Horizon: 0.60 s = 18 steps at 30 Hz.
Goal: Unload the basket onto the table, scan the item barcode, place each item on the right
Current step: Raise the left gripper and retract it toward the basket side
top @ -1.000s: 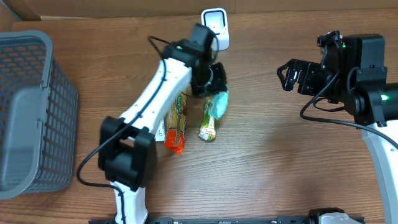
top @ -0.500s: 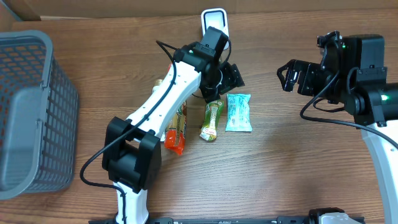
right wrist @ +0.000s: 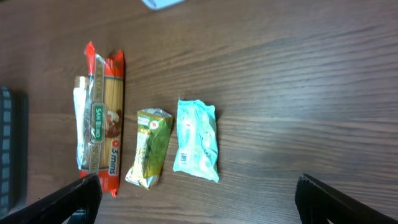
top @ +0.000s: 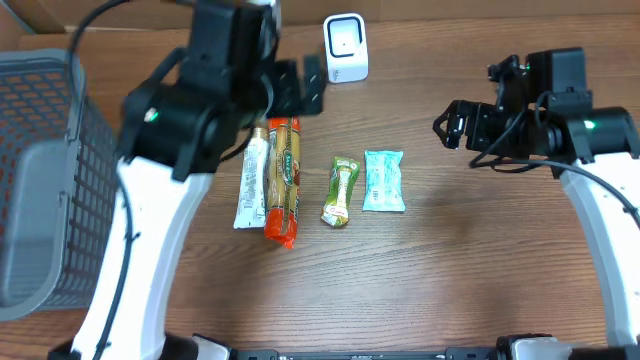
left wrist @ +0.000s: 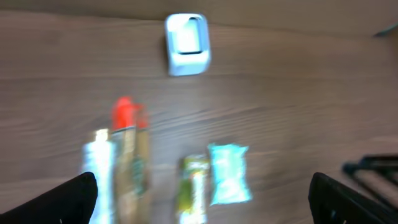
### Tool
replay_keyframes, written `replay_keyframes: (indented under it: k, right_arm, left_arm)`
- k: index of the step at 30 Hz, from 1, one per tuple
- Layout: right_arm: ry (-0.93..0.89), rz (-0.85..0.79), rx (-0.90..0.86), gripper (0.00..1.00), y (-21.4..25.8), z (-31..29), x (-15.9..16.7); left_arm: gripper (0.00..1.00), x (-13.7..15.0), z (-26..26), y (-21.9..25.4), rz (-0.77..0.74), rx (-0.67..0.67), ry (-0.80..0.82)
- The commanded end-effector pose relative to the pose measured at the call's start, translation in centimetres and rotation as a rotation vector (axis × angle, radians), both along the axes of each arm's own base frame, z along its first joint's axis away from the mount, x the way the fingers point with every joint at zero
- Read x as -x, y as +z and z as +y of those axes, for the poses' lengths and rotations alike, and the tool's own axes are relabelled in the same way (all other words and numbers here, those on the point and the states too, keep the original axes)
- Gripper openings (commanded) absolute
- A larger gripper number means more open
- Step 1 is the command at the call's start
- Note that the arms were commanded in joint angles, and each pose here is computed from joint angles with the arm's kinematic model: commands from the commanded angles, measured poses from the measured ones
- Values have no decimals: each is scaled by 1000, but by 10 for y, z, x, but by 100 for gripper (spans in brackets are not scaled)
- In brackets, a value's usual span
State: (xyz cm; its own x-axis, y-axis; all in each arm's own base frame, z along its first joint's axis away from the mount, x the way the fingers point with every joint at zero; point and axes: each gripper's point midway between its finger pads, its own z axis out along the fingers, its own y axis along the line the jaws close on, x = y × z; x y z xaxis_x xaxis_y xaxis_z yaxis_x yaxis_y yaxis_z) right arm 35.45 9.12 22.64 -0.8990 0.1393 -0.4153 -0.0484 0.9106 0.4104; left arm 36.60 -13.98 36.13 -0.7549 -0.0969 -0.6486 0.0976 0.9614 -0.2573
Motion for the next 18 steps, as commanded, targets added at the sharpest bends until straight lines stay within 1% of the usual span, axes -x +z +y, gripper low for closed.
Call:
replay_keyframes:
  k: [1, 6, 8, 18]
  right_arm:
    - [34, -22, -13, 100, 7, 6, -4]
    - [51, -44, -4, 100, 8, 7, -8]
    - [51, -52, -5, 100, 9, 7, -9]
    - [72, -65, 7, 100, 9, 7, -10]
  left_arm:
    - [100, 4, 39, -21, 55, -208, 63]
    - [100, 13, 62, -41, 175, -218, 126]
    - [100, 14, 65, -46, 198, -222, 136]
    - [100, 0, 57, -100, 363, -247, 126]
